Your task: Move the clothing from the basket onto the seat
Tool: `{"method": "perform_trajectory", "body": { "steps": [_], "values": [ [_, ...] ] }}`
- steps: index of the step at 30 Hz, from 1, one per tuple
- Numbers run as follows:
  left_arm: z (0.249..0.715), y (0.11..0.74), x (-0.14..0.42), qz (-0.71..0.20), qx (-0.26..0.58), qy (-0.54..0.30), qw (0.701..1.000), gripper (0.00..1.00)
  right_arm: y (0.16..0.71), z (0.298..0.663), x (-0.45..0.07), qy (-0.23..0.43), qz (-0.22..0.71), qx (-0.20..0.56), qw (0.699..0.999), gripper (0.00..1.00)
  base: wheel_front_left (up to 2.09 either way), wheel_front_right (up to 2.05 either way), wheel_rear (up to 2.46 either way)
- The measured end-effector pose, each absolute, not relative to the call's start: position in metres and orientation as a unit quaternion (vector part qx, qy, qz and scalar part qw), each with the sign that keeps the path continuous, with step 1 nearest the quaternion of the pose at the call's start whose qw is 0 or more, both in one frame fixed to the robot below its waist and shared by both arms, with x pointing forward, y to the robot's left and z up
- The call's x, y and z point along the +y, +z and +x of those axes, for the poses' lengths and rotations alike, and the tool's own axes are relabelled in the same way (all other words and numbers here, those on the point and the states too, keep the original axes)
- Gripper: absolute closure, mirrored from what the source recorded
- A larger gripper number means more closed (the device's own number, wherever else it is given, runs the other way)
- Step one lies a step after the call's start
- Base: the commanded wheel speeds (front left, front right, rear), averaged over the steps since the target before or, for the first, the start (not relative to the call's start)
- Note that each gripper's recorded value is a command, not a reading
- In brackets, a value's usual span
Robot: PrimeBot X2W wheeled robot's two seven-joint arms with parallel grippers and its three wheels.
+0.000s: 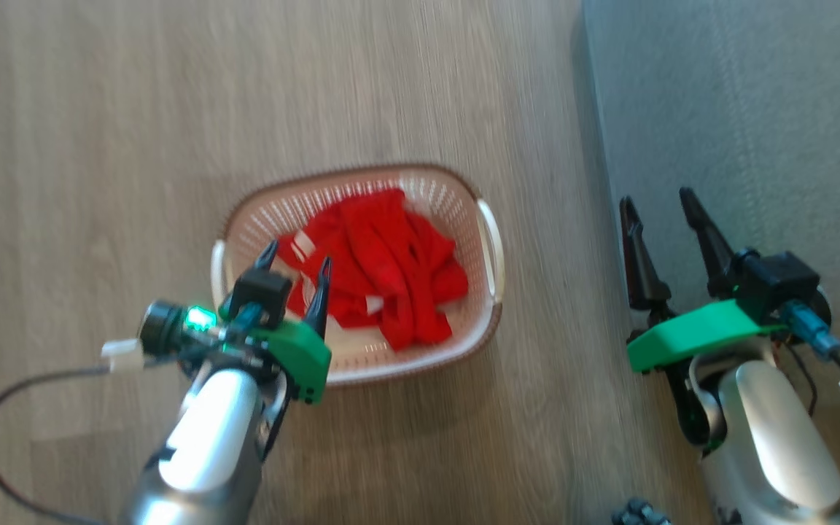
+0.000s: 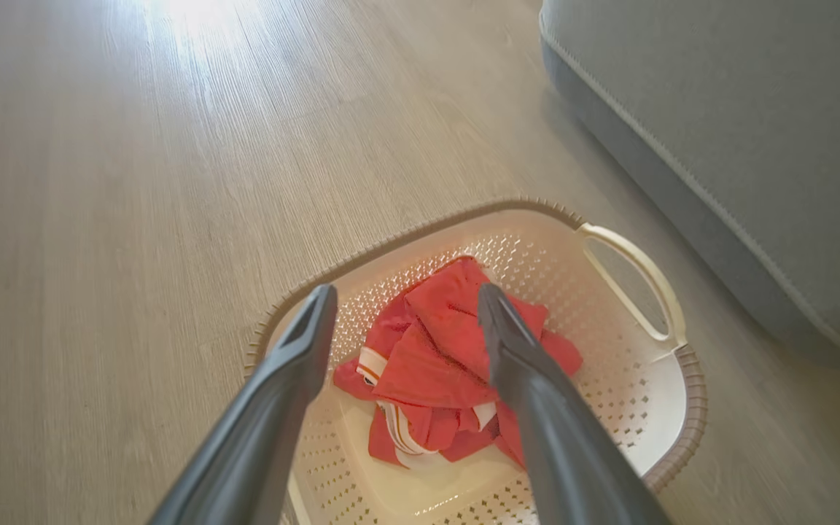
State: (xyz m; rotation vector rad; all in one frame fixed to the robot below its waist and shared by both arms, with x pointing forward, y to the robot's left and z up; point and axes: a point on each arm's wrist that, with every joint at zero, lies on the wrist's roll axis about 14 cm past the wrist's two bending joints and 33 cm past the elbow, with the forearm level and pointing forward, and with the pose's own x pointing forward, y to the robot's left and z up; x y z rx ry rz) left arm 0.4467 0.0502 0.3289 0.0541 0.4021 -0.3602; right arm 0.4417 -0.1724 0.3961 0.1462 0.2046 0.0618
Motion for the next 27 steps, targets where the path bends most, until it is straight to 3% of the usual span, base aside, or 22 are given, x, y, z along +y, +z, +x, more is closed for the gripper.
{"method": "perform_trajectory", "body": {
  "steps": [15,27],
  "values": [
    [0.455,0.195,0.007,0.057,0.339,-0.288,0.894,0.00,0.322,0.454,-0.188,0.012,0.067,0.175,0.982,0.00,0.00,0.00,0.00],
    [0.482,0.132,-0.008,0.078,0.385,-0.299,0.870,0.00,0.303,0.453,-0.193,0.009,0.069,0.193,0.979,0.00,0.00,0.00,0.00]
  ]
}}
